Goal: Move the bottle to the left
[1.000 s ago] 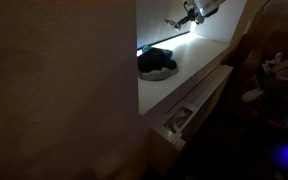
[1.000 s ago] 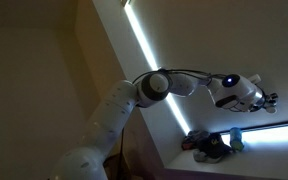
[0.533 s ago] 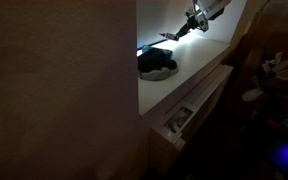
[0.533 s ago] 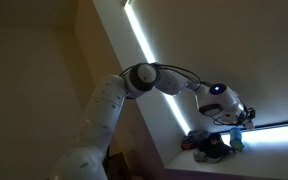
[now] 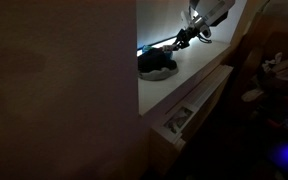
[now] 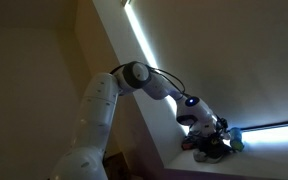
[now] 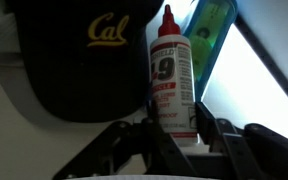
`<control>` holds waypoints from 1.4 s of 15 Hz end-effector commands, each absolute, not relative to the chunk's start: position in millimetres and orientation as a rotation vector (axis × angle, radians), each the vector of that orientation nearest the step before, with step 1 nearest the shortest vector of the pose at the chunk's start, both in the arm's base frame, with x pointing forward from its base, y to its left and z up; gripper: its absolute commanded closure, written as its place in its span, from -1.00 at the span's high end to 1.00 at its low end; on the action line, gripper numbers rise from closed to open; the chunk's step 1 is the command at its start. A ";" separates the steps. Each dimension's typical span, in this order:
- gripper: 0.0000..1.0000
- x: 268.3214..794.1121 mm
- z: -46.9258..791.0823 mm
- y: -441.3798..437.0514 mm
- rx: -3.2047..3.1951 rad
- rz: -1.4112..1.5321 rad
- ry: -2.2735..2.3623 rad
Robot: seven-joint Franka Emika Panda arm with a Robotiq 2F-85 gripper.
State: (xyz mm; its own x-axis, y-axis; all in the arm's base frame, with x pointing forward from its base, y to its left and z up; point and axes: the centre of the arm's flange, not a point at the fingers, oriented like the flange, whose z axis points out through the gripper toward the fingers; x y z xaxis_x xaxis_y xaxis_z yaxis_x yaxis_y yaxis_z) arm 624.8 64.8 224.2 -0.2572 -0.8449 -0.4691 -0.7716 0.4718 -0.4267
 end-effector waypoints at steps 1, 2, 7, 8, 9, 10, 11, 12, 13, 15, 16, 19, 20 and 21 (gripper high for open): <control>-0.68 591.8 235.2 105.5 -1.335 -0.301 1.903; -0.68 589.3 254.0 126.2 -1.322 -0.351 1.857; -0.68 609.7 287.4 162.2 -1.383 -0.416 1.836; -0.68 610.6 280.9 159.5 -1.435 -0.383 1.898; -0.68 608.0 268.3 156.0 -1.474 -0.364 1.945; -0.68 600.3 252.8 153.5 -1.510 -0.342 1.983; -0.68 592.6 235.5 149.9 -1.555 -0.326 2.021; -0.68 583.9 219.2 147.3 -1.585 -0.318 2.045; -0.68 577.4 207.3 146.2 -1.604 -0.320 2.067; -0.16 564.2 193.3 138.1 -1.549 -0.340 2.060; -0.08 561.9 189.3 138.3 -1.549 -0.344 2.072; 0.32 555.4 178.9 140.1 -1.567 -0.335 2.088; 0.32 555.0 178.6 140.0 -1.567 -0.335 2.089; 0.32 555.0 178.5 139.7 -1.567 -0.335 2.089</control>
State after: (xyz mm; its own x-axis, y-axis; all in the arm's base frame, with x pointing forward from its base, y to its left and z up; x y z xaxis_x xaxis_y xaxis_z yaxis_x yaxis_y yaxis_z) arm 555.0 139.7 178.5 -0.2100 -0.9467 -0.2443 -0.8228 0.3061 -0.4788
